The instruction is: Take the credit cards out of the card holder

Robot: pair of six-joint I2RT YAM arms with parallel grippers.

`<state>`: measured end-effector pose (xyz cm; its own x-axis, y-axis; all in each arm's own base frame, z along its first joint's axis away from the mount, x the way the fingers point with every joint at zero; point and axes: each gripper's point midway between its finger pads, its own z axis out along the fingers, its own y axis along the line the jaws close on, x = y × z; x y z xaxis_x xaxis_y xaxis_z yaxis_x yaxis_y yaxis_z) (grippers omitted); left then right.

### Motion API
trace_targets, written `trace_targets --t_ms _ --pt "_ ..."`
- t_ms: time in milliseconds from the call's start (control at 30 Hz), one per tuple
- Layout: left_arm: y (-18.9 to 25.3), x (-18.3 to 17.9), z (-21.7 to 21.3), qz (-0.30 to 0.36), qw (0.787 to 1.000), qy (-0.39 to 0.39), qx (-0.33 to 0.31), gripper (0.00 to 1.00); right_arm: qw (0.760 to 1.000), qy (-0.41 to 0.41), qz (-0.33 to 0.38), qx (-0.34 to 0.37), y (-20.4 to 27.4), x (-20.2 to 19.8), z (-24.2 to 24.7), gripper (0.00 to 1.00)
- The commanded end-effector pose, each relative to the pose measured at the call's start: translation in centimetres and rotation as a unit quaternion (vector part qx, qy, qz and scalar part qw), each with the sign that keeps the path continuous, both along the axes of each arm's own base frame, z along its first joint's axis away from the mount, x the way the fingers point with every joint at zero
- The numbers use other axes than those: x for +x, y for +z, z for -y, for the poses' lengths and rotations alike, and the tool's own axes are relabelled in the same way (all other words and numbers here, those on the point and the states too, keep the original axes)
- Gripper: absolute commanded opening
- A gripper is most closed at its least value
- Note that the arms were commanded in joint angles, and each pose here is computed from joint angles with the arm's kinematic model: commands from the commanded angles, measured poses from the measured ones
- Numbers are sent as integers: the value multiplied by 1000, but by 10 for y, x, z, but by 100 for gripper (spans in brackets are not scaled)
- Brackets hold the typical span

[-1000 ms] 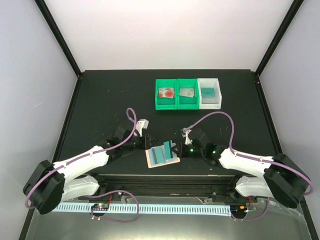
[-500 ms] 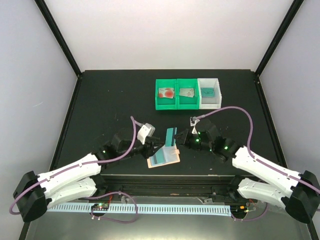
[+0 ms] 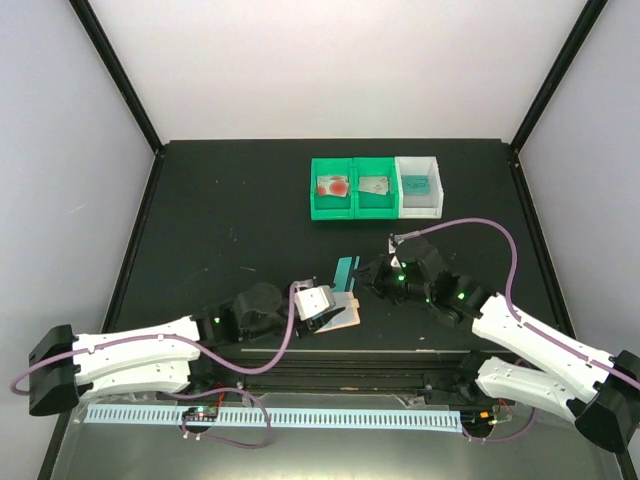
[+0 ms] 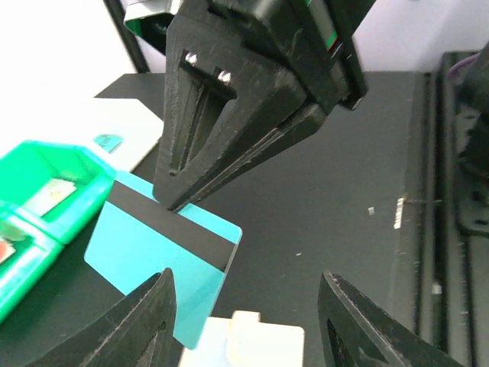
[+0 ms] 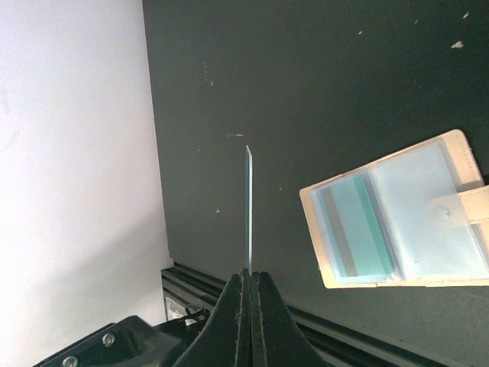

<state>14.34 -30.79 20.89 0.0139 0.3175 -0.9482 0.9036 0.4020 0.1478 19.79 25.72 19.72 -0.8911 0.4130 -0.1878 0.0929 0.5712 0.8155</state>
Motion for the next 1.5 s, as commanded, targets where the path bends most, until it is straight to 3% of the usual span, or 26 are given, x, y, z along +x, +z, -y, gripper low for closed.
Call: trace_targets --t_ms 0,267,433,933,1200,1467 --pt "22 19 6 104 993 44 30 52 999 8 -19 34 7 -4 -8 1" --pt "4 23 16 140 985 51 90 52 998 20 -31 52 3 -9 -13 1" --pt "1 30 12 156 978 80 113 47 998 22 -34 56 1 -11 -12 1" --pt "-7 34 6 157 973 110 131 2 997 22 -30 63 -6 -10 -14 1" --pt "-12 33 0 103 980 132 104 2 994 33 62 81 9 -3 -12 38" --pt "-7 32 -3 -30 991 131 21 2 976 7 217 30 29 3 25 47"
